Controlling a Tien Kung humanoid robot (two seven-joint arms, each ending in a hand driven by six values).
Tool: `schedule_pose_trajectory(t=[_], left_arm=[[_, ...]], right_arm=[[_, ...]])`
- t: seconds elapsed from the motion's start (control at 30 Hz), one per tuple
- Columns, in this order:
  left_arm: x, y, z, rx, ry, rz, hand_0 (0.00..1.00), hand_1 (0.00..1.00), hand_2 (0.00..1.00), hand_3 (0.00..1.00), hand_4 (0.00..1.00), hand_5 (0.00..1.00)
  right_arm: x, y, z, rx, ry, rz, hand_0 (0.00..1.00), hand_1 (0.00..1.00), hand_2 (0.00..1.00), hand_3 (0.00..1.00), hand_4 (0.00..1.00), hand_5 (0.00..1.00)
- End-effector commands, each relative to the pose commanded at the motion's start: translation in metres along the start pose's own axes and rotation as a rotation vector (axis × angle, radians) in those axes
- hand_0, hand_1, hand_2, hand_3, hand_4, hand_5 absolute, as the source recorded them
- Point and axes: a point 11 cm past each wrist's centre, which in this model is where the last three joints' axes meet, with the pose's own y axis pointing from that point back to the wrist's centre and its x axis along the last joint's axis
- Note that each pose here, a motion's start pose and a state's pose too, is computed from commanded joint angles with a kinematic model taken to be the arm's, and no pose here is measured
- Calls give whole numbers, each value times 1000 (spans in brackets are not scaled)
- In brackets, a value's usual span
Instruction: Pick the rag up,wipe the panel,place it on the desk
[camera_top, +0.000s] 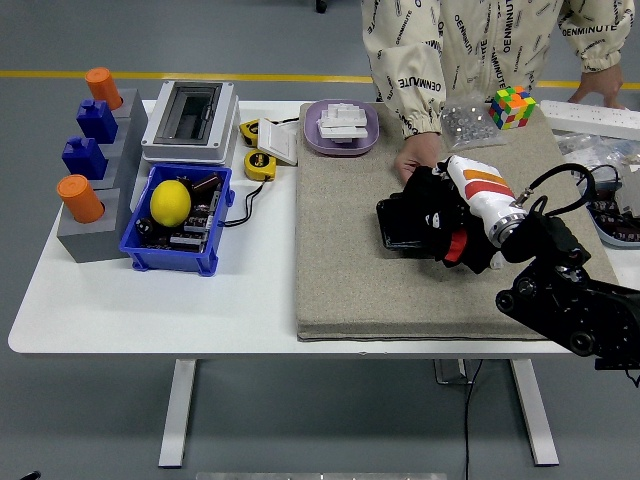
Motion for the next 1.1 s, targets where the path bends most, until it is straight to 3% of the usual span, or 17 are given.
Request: schedule_pose_trajectory(t=[0.5, 1.1], left_arm=[[0, 0, -2, 2, 0, 1, 608, 640, 654, 562, 629, 439], [-1, 0, -4, 7, 4, -2, 609, 640, 655, 562, 628, 440]], right_arm=[[25, 5, 53, -110, 46, 29, 234, 362, 412, 424, 940, 2], [41, 7, 97, -226, 68, 64, 234, 362, 412, 426, 940, 2]])
